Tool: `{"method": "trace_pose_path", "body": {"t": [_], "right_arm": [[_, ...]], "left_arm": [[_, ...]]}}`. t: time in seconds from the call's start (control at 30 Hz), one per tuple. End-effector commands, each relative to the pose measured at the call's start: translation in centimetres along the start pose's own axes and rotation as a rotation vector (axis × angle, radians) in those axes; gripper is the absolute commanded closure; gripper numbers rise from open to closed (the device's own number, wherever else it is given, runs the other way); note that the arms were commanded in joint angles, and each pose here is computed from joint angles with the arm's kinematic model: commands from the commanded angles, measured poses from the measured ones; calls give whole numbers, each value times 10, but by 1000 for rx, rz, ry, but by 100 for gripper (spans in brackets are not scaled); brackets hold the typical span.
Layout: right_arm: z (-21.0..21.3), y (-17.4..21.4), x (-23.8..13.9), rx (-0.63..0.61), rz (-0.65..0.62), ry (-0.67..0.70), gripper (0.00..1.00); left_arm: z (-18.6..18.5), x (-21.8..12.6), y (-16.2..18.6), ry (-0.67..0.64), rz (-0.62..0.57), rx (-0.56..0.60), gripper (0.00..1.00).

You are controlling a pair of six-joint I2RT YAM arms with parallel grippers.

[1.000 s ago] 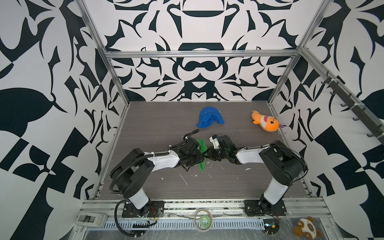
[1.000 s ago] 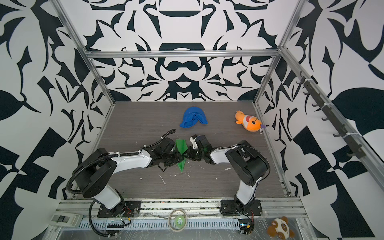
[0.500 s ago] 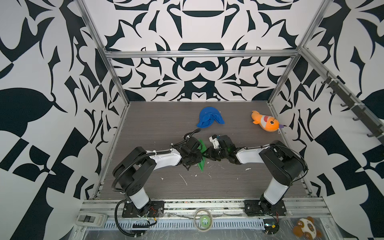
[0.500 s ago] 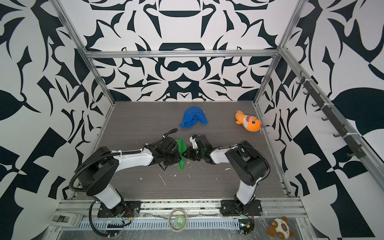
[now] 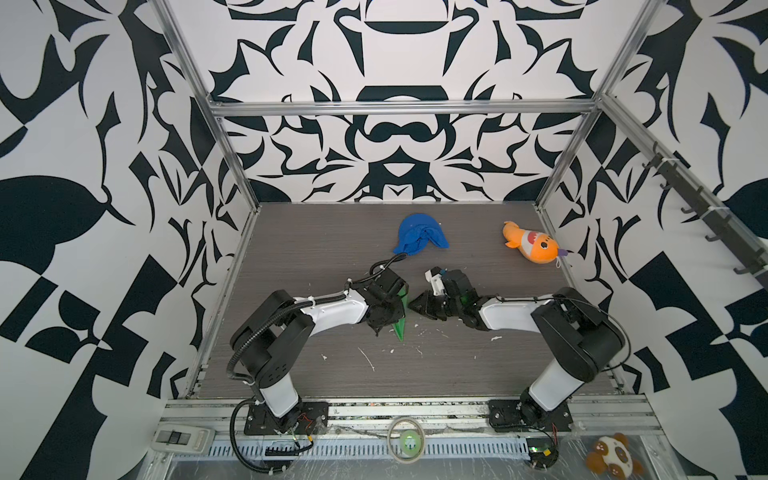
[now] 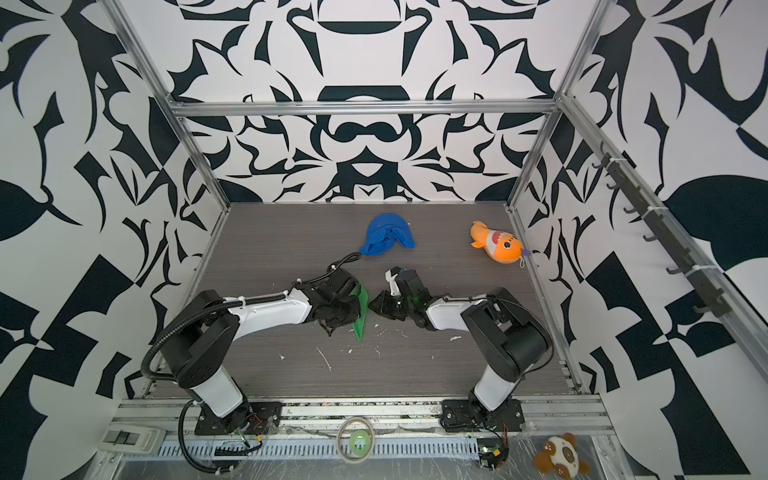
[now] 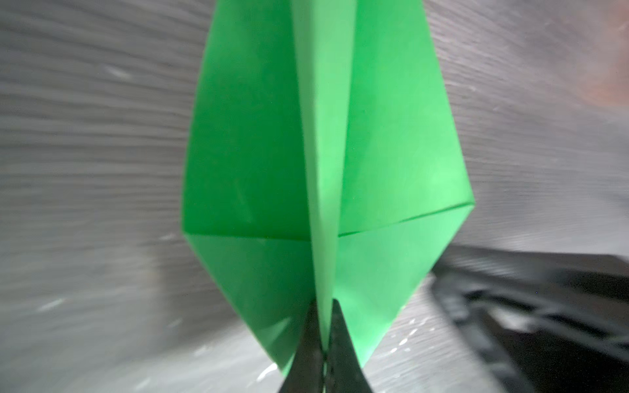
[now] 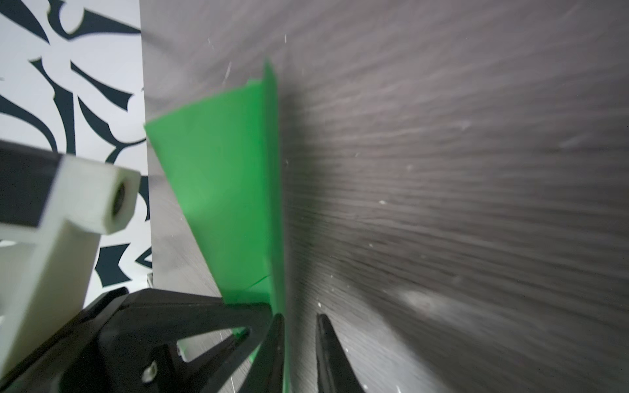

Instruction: Fold a paper plane with a square sheet of paper (pick it up from the middle)

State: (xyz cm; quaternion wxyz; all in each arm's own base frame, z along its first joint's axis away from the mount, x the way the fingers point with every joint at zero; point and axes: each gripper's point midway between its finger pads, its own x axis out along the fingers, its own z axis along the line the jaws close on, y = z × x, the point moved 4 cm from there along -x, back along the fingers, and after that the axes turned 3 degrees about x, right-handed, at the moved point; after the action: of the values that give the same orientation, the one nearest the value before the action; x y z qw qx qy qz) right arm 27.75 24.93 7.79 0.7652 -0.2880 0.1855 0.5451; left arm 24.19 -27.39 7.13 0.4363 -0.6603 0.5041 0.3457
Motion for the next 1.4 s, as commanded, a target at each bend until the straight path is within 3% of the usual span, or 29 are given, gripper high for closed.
{"method": "trace_pose_path", "body": {"t": [0.0,0.2,0.4,0.97,1.37], "right_arm": [[3,-12,-19,-56,-90,56,78],[-3,-16,-35,-84,-148,143,78],[-6,-15,-36,-80,-149,152,77],[-10,-13,-31,-60,-133,154,77],[-9,-12,-30,-56,-128,149,77]], "left_arm": [[25,-30,4,-189,7,80,95],[49,-46,8,-379,62,163,95],[55,-38,8,-454,107,187,93],[67,-7,19,-503,162,142,80],[65,-5,19,-488,155,125,84]]}}
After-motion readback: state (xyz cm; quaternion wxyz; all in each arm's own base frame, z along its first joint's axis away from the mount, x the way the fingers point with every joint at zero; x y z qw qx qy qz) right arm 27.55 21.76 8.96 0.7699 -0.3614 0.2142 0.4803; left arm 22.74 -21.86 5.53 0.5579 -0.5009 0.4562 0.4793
